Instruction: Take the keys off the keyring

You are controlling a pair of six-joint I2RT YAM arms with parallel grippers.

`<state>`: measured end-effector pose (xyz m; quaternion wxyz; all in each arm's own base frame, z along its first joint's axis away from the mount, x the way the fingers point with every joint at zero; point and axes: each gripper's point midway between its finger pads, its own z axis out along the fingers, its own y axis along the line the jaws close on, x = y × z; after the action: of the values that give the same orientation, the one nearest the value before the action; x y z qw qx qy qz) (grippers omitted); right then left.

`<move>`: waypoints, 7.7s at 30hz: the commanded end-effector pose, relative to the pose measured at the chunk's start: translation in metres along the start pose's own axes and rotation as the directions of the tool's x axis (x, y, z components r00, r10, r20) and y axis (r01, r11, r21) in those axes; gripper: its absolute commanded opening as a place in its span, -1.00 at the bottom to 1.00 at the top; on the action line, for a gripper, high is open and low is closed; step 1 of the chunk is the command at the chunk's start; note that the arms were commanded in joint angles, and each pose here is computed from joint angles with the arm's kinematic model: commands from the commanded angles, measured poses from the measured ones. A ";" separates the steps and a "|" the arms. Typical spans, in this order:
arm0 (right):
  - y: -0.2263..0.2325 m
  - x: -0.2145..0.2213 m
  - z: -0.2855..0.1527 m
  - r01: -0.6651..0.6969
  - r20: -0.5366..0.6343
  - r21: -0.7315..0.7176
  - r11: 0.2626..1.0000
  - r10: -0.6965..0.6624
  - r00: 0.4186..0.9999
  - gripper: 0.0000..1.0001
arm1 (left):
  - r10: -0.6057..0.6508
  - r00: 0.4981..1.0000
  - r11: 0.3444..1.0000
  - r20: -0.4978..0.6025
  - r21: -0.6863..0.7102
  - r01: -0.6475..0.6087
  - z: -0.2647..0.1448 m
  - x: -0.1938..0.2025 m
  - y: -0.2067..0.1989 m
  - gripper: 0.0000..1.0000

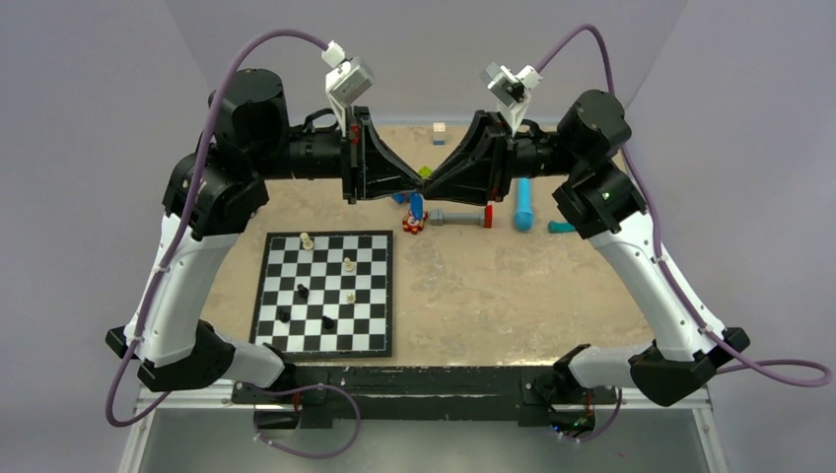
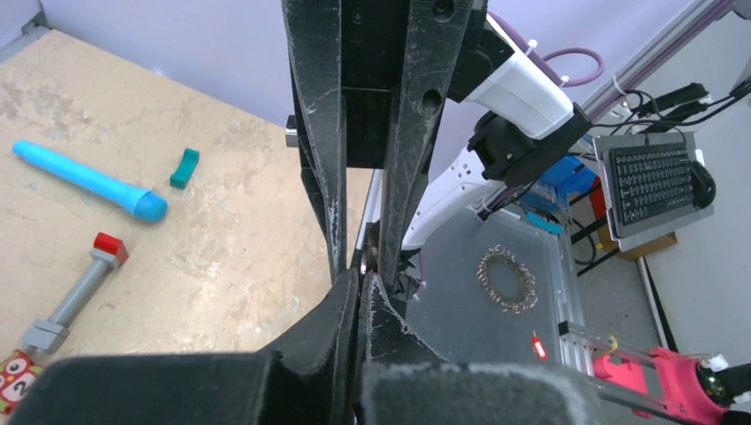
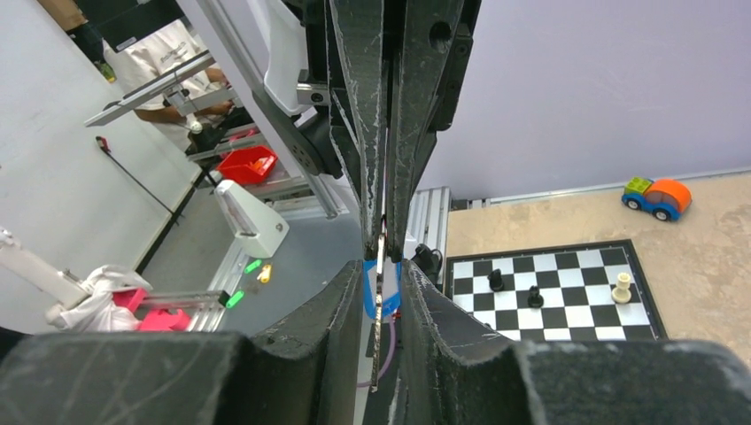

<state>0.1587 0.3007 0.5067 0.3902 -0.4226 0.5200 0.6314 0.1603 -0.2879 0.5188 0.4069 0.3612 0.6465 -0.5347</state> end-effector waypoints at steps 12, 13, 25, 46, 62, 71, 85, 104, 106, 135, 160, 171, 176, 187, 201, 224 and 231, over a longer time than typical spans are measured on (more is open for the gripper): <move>0.021 -0.019 0.001 0.062 0.037 -0.052 0.997 -0.061 0.997 -1.00 | 0.016 0.998 0.999 0.067 0.040 -0.019 -0.003 -0.013 -0.015 -1.00; 0.021 -0.019 0.000 0.063 0.038 -0.052 0.997 -0.061 0.997 -1.00 | 0.014 0.998 0.999 0.065 0.047 -0.017 -0.003 -0.013 -0.016 -1.00; 0.028 -0.006 -0.007 0.048 0.022 -0.029 0.998 -0.048 0.999 -1.00 | 0.104 0.994 0.993 0.043 -0.056 -0.102 -0.027 -0.019 -0.020 0.46; 0.032 -0.009 -0.011 0.046 0.034 0.005 0.999 -0.046 0.998 -1.00 | 0.051 0.998 0.998 -0.029 0.037 -0.050 -0.004 -0.004 -0.020 -0.08; 0.030 -0.009 -0.010 0.044 0.034 0.012 0.999 -0.045 0.998 -1.00 | 0.041 0.998 0.997 -0.041 0.059 -0.039 0.002 -0.001 -0.020 -0.23; 0.028 -0.008 -0.010 0.038 0.031 0.012 0.999 -0.038 0.999 -1.00 | 0.046 0.998 0.997 -0.039 0.063 -0.043 0.003 -0.002 -0.020 -0.48; 0.027 -0.015 -0.008 0.048 0.057 0.018 0.999 -0.049 0.997 -1.00 | 0.035 0.999 0.997 -0.009 0.072 -0.035 0.005 -0.004 -0.020 -1.00; 0.034 -0.046 -0.001 0.076 0.192 -0.025 0.997 -0.070 0.979 -1.00 | 0.040 0.997 0.998 0.069 0.037 -0.043 0.003 -0.020 -0.019 -1.00; 0.035 -0.049 -0.001 0.084 0.208 -0.027 0.996 -0.077 0.975 -1.00 | 0.042 0.996 0.999 0.078 0.026 -0.044 0.004 -0.022 -0.018 -1.00; 0.037 -0.092 0.009 0.169 0.336 -0.063 0.984 -0.139 0.932 -1.00 | 0.035 0.975 0.997 0.219 -0.080 -0.017 0.004 -0.054 -0.003 -1.00; 0.040 -0.085 0.008 0.156 0.306 -0.074 0.985 -0.127 0.944 -0.71 | 0.034 0.976 0.996 0.215 -0.084 -0.016 0.002 -0.047 -0.002 -1.00; 0.035 -0.078 0.010 0.136 0.288 -0.076 0.988 -0.109 0.951 -1.00 | 0.057 0.983 0.997 0.175 -0.060 -0.047 -0.002 -0.038 -0.009 -0.96; 0.031 -0.066 0.008 0.115 0.264 -0.053 0.992 -0.098 0.960 -1.00 | 0.081 0.983 0.991 0.162 -0.114 -0.062 -0.013 -0.034 -0.007 0.26; -0.007 0.007 -0.004 -0.068 0.094 0.144 0.987 0.055 0.994 -1.00 | 0.073 0.997 0.940 0.039 -0.338 -0.056 -0.044 -0.007 0.023 1.00; -0.020 0.047 -0.018 -0.166 0.086 0.237 0.957 0.150 0.985 -1.00 | -0.050 0.993 0.921 0.106 -0.379 0.086 -0.047 0.025 0.045 1.00; 0.011 0.038 -0.016 -0.129 0.050 0.112 0.985 0.124 0.991 -1.00 | -0.117 0.991 0.991 -0.065 -0.078 0.112 -0.012 0.028 0.009 0.82; 0.016 0.028 -0.014 -0.107 0.069 0.084 0.991 0.101 0.992 -1.00 | -0.145 0.985 0.989 -0.094 -0.052 0.141 -0.003 0.033 0.010 0.24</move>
<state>0.1482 0.2908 0.4517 0.3610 -0.3325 0.6013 0.6306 0.1607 -0.2773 0.4752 0.3432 0.3183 0.7208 -0.5112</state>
